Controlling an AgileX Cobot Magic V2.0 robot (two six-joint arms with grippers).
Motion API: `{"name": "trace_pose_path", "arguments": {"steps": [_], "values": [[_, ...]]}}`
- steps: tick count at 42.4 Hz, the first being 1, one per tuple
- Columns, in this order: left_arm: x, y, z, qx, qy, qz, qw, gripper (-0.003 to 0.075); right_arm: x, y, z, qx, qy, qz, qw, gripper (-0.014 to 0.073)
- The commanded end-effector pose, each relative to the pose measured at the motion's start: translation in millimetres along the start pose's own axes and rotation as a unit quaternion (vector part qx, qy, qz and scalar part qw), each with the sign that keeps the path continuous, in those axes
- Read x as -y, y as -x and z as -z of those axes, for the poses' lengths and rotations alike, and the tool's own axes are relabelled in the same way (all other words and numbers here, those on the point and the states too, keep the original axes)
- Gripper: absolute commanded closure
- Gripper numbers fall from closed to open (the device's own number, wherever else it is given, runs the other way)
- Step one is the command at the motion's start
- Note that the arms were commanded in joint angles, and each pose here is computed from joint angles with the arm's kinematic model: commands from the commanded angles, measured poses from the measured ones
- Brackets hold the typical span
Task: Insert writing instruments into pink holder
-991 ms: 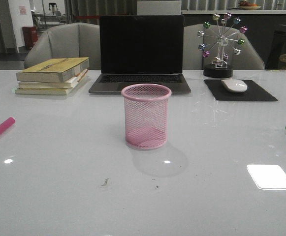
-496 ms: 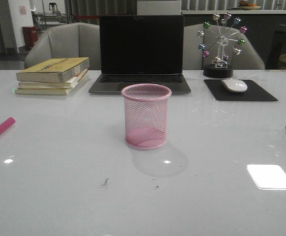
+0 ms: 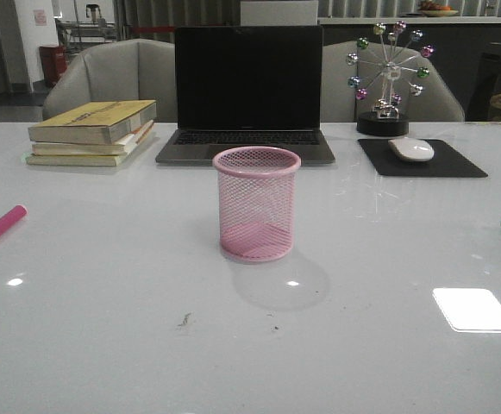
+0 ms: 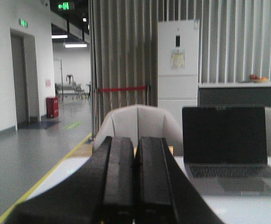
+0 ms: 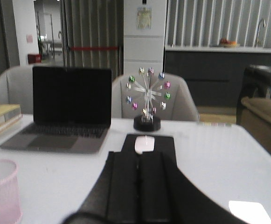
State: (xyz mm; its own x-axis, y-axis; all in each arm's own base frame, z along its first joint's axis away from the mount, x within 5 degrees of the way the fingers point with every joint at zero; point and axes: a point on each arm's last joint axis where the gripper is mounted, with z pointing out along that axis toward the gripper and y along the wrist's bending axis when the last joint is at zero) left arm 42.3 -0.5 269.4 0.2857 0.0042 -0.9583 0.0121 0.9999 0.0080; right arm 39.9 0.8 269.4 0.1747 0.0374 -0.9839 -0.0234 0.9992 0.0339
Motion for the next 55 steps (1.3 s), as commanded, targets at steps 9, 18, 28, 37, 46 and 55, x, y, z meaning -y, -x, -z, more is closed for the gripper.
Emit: {"name": "trace_pose_path", "arguments": {"steps": [9, 18, 28, 37, 46, 55], "values": [[0, 120, 6, 0.061, -0.008, 0.005, 0.998, 0.0629, -4, 120, 1, 0.083, 0.003, 0.001, 0.997, 0.0538], [2, 141, -25, -0.079, -0.017, 0.003, 0.997, 0.0629, -6, 146, -27, -0.016, 0.002, 0.001, 1.0, 0.0538], [3, 111, -54, -0.234, -0.023, 0.003, 0.972, 0.0629, -4, 100, -60, -0.225, -0.003, 0.001, 0.974, 0.0538], [4, 87, -74, -0.335, -0.026, 0.003, 0.942, 0.0629, -3, 53, -80, -0.348, -0.006, 0.0, 0.938, 0.0538], [6, 69, -85, -0.383, -0.035, 0.012, 0.923, 0.0623, -1, 18, -94, -0.424, -0.009, -0.001, 0.906, 0.0524], [27, 56, -83, -0.375, -0.14, -0.006, 0.916, 0.0338, 0, 3, -111, -0.462, -0.011, -0.002, 0.887, 0.0149]]}}
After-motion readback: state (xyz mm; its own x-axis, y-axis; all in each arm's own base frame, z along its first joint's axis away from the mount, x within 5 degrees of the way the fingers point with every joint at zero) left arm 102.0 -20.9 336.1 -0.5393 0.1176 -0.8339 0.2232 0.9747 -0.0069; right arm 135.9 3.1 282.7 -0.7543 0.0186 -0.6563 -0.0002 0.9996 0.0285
